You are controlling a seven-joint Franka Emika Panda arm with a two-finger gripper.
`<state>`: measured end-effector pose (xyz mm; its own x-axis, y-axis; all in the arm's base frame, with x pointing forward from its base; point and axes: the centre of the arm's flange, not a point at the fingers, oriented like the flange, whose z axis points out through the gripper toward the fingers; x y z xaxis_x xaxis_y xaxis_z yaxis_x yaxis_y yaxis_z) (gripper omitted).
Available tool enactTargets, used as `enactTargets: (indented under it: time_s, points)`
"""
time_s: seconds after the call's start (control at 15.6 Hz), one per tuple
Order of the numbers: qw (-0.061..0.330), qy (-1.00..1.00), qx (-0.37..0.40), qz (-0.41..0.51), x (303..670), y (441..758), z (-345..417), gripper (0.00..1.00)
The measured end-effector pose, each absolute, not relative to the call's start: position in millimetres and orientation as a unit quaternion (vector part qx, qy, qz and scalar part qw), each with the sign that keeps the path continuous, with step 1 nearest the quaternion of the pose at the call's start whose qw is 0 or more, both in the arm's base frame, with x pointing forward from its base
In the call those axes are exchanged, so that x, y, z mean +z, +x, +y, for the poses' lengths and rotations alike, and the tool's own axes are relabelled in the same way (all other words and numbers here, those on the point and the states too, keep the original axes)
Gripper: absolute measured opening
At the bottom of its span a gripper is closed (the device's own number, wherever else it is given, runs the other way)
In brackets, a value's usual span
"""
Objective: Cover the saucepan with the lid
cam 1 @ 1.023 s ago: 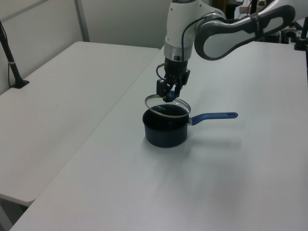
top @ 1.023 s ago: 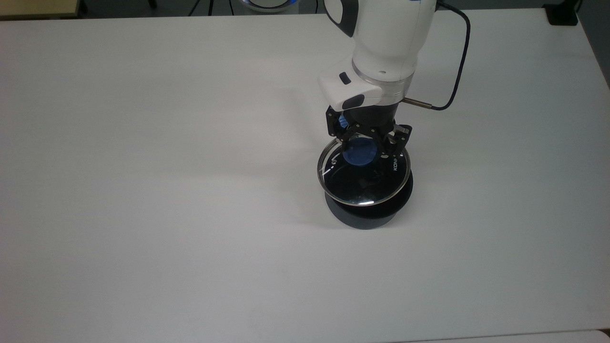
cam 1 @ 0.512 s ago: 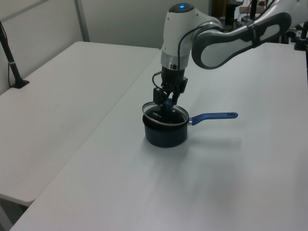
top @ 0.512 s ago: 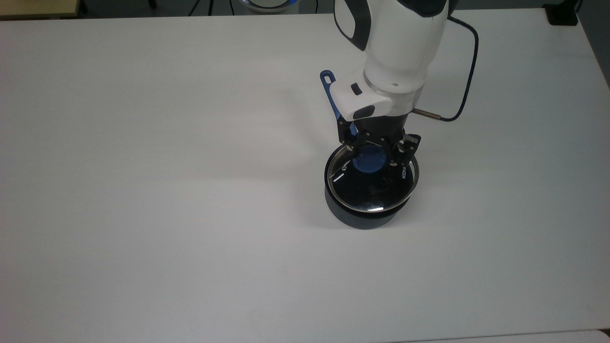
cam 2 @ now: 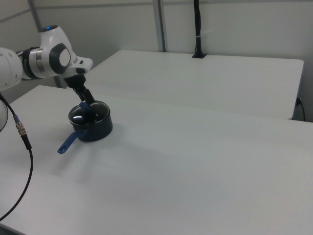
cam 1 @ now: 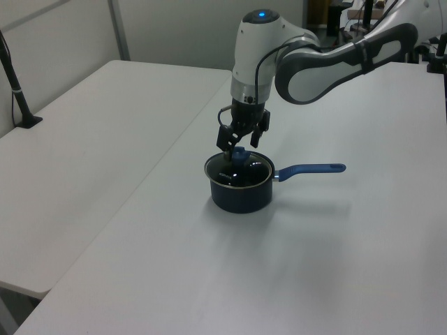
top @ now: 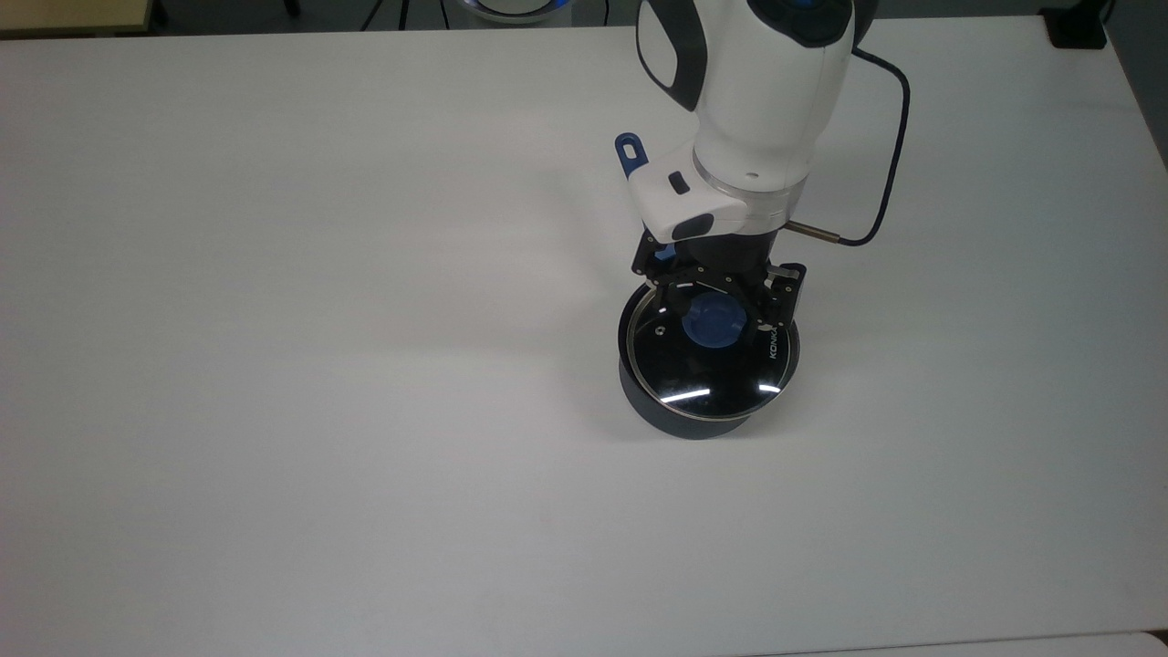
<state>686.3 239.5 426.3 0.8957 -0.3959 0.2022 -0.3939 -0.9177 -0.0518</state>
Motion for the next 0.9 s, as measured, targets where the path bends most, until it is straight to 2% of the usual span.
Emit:
enactTargets:
  time_s: [0.13,0.32,0.58,0.9]
  points:
    - [0.011,-0.97,-0.119,0.211,450.9,688.4,228.4,1.0]
    - [-0.001,-0.966,-0.109,0.234,503.4,674.2,195.0,1.0]
    - [-0.035,-0.978,-0.073,0.191,576.9,626.0,133.6,1.0]
    - [-0.034,-0.991,-0.032,0.124,637.3,560.1,53.3,1.0]
